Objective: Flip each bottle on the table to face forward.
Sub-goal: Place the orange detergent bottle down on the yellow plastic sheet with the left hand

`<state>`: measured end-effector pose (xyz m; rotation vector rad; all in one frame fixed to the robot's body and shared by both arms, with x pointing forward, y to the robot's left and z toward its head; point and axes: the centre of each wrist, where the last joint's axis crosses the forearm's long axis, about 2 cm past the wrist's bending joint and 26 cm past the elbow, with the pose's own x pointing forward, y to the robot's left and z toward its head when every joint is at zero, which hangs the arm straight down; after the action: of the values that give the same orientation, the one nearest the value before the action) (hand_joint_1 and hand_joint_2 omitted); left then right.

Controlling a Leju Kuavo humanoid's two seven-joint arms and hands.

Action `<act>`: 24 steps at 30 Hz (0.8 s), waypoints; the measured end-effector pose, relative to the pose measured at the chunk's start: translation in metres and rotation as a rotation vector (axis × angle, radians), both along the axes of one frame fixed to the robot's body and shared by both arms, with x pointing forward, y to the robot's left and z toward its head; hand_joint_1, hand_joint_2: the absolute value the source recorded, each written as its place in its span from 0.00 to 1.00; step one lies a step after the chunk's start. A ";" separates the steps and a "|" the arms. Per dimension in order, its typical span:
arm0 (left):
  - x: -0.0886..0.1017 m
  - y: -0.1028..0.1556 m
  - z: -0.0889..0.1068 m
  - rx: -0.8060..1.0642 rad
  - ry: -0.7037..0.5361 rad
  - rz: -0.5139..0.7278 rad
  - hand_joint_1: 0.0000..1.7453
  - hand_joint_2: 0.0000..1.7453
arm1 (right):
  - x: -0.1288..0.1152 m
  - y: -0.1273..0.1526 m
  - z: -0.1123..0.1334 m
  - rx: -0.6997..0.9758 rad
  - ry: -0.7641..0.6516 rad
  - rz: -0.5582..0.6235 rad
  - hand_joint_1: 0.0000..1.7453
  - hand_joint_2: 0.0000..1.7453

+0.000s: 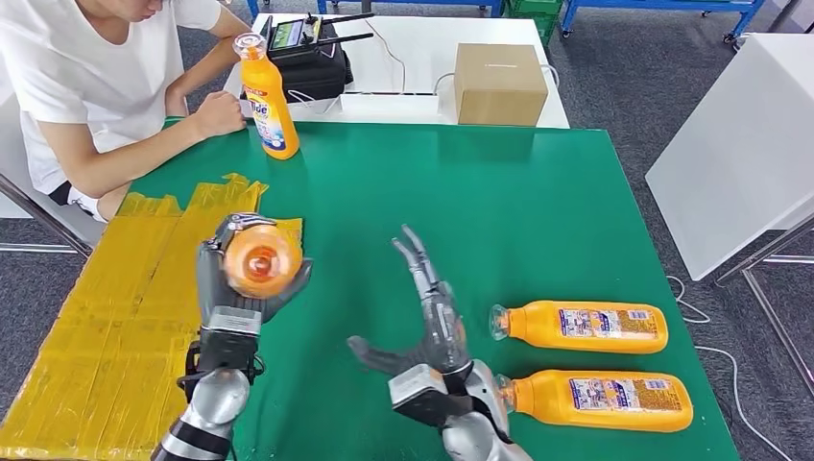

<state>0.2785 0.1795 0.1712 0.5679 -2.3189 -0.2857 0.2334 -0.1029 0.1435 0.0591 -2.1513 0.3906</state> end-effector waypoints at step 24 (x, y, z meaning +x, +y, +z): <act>0.037 0.064 -0.091 1.318 0.200 0.324 1.00 1.00 | -0.020 -0.081 0.054 0.245 -0.235 -0.285 0.00 1.00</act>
<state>0.3156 0.2434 0.0803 1.4041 -1.5361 -1.6378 0.2137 -0.1836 0.1974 -0.1614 -2.3873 -0.0351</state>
